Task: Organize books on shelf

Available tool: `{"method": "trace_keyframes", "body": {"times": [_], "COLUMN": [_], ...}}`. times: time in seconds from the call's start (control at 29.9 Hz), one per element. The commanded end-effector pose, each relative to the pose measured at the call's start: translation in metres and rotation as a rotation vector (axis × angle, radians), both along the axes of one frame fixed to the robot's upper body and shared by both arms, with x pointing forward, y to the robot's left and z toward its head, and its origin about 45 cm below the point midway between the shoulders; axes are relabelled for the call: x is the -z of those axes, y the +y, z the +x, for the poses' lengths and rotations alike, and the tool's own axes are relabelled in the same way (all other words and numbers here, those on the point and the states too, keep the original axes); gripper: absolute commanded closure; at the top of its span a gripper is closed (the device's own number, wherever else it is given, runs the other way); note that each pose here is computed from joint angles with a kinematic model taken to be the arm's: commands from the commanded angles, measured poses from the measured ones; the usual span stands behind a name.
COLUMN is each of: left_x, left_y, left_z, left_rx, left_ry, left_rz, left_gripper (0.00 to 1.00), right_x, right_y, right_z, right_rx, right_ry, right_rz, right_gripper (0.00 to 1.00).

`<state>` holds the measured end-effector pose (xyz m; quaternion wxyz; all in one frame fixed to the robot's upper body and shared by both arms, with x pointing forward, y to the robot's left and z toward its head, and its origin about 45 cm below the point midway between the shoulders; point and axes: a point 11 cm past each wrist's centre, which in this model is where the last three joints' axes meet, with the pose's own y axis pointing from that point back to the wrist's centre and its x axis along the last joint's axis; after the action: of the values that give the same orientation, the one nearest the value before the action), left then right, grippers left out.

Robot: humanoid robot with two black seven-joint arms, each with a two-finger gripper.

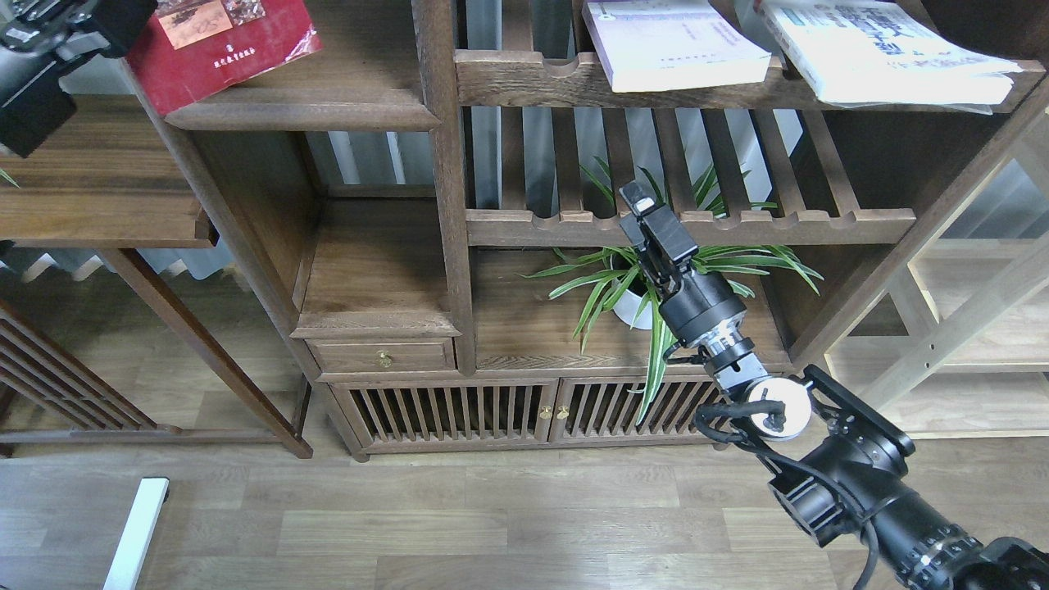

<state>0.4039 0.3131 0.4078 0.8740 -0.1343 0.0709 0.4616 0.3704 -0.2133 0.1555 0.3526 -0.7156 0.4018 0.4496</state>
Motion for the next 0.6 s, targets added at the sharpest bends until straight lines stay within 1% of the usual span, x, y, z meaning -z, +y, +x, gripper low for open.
{"method": "trace_keyframes", "body": {"times": [0.0, 0.27, 0.57], "left_x": [-0.001, -0.003, 0.003], "left_y": [-0.009, -0.037, -0.050], "left_z": [0.015, 0.050, 0.069], "left_rx": [-0.011, -0.094, -0.200], "left_ry": [-0.004, 0.029, 0.089], "left_rz": [0.019, 0.032, 0.079], "left_gripper": [0.99, 0.99, 0.99], "right_x": [0.000, -0.001, 0.001], "right_y": [-0.003, -0.004, -0.007], "right_z": [0.001, 0.002, 0.001], "right_rx": [0.007, 0.013, 0.024], "right_ry": [0.000, -0.002, 0.004], "right_rz": [0.000, 0.003, 0.006], "right_gripper": [0.13, 0.13, 0.12]}}
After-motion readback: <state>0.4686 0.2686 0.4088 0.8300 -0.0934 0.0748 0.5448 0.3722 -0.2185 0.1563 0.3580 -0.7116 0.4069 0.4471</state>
